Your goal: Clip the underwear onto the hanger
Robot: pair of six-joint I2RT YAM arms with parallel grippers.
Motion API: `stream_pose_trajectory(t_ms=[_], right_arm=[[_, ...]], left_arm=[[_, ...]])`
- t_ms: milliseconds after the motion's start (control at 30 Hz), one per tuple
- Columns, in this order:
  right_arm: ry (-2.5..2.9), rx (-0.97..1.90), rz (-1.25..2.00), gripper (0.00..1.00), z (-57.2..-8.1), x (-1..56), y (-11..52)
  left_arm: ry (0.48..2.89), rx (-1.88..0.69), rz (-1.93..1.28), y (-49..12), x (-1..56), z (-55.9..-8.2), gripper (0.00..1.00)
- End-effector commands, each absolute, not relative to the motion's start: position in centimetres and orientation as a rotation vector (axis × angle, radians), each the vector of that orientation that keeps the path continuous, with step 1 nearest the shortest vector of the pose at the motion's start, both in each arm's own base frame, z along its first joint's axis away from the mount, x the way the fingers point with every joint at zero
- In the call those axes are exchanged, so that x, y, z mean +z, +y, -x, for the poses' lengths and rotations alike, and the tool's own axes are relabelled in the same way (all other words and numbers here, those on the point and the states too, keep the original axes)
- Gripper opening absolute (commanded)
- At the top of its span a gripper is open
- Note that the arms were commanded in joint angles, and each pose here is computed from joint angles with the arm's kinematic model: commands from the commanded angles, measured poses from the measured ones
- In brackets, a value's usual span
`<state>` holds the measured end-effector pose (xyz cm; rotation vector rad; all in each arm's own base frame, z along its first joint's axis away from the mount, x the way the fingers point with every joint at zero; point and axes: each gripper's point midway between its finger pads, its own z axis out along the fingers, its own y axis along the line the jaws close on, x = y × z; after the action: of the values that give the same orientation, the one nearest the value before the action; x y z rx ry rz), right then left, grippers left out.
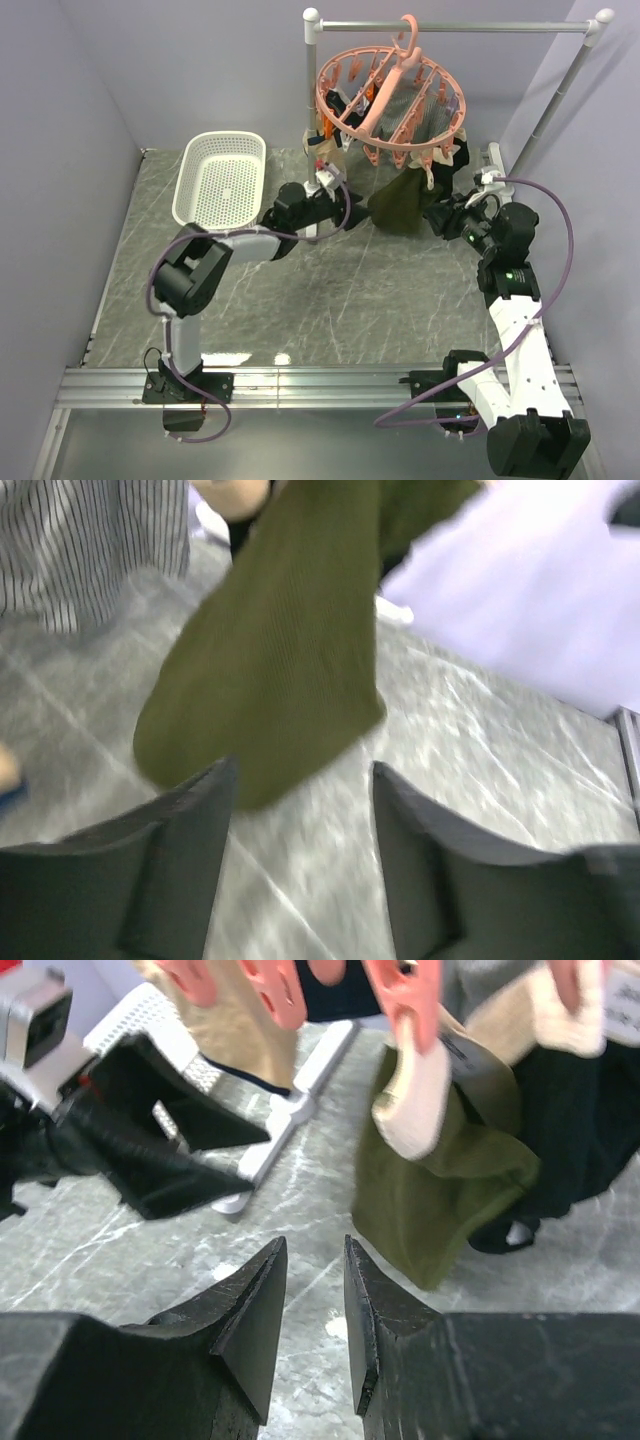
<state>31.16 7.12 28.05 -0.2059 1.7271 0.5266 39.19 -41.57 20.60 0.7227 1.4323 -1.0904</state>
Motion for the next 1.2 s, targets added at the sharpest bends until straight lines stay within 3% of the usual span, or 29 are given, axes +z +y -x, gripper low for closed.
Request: stream_pose_trajectory(t_ms=[0, 233, 333, 400, 500, 933, 1067, 1167], right_arm=[[1.584, 0.557, 0.285, 0.36, -30.4, 32.5, 8.1], [1.482, 0.6, 0.284, 0.4, -30.5, 36.1, 9.3], [1.466, 0.587, 0.266, 0.5, -30.8, 37.5, 9.7], [1.481, 0.57, 0.255, 0.66, -31.2, 37.8, 9.6], [1.505, 0.543, 0.243, 0.75, -31.8, 38.4, 10.0], [1.53, 0.54, 0.237, 0.71, -32.3, 37.9, 10.5], [1.473, 0.585, 0.268, 0.64, -31.8, 38.6, 11.5], [1.457, 0.6, 0.253, 0.55, -31.8, 39.0, 12.0]], left_arm=[[1.234, -1.064, -0.762, -39.4, 28.0, -35.7, 0.64], [1.14, -0.924, -0.698, -37.2, 33.8, -34.2, 0.72], [1.157, -0.906, -0.638, -37.2, 35.2, -35.3, 0.71], [1.161, -0.9, -0.621, -37.5, 35.7, -36.1, 0.71], [1.171, -0.91, -0.601, -38.3, 35.8, -36.8, 0.71], [1.181, -0.899, -0.458, -39.9, 36.8, -40.7, 0.64], [1.155, -0.918, -0.445, -40.3, 37.4, -41.0, 0.63], [1.148, -0.926, -0.449, -40.7, 37.5, -41.0, 0.47]])
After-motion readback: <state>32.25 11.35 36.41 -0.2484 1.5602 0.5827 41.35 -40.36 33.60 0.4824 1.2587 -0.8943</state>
